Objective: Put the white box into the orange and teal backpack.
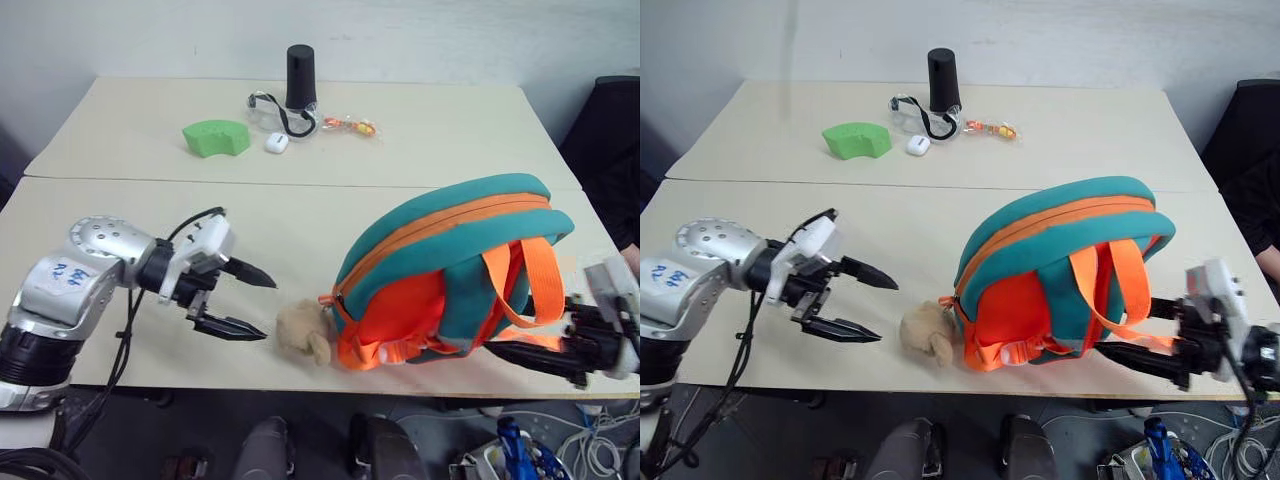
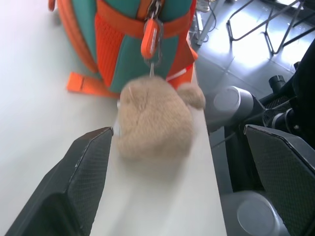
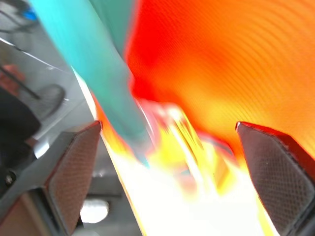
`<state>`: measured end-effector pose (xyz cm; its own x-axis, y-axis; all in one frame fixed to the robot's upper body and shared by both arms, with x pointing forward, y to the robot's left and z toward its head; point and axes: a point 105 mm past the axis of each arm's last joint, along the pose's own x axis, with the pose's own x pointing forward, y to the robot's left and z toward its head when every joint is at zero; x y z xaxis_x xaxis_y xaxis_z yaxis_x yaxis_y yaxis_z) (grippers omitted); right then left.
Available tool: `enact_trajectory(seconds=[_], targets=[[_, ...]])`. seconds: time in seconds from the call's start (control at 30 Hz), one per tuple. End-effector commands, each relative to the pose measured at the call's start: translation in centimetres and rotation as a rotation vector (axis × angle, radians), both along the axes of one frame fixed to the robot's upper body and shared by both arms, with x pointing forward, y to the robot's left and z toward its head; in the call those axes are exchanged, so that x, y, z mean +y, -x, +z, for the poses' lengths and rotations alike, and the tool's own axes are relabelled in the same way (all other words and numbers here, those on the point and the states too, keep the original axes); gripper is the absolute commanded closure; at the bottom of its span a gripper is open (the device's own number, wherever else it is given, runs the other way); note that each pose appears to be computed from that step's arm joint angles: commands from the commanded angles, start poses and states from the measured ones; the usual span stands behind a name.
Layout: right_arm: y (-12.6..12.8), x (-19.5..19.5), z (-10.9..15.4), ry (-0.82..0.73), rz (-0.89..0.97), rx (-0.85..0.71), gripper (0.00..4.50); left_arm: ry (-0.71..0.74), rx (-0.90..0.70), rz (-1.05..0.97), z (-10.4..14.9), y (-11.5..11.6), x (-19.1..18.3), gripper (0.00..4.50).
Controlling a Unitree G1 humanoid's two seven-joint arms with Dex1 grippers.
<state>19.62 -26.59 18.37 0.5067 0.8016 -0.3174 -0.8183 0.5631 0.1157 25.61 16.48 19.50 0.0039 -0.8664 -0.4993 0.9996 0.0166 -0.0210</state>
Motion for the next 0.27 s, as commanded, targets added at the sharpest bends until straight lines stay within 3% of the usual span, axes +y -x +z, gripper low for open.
enact_trajectory(seconds=[0.03,0.17,0.27], targets=[[1.8,-3.1,3.5,0.009,-0.053,-0.069,0.03,0.053,-0.048,0.039,2.7,0.4,1.7,0.00],[2.5,-5.5,4.9,-0.016,-0.135,-0.083,0.03,0.133,-0.073,0.096,5.0,0.1,2.3,0.00],[2.2,-5.7,4.9,-0.033,-0.145,-0.097,0.03,0.139,-0.092,0.117,4.9,-0.3,2.5,0.00]])
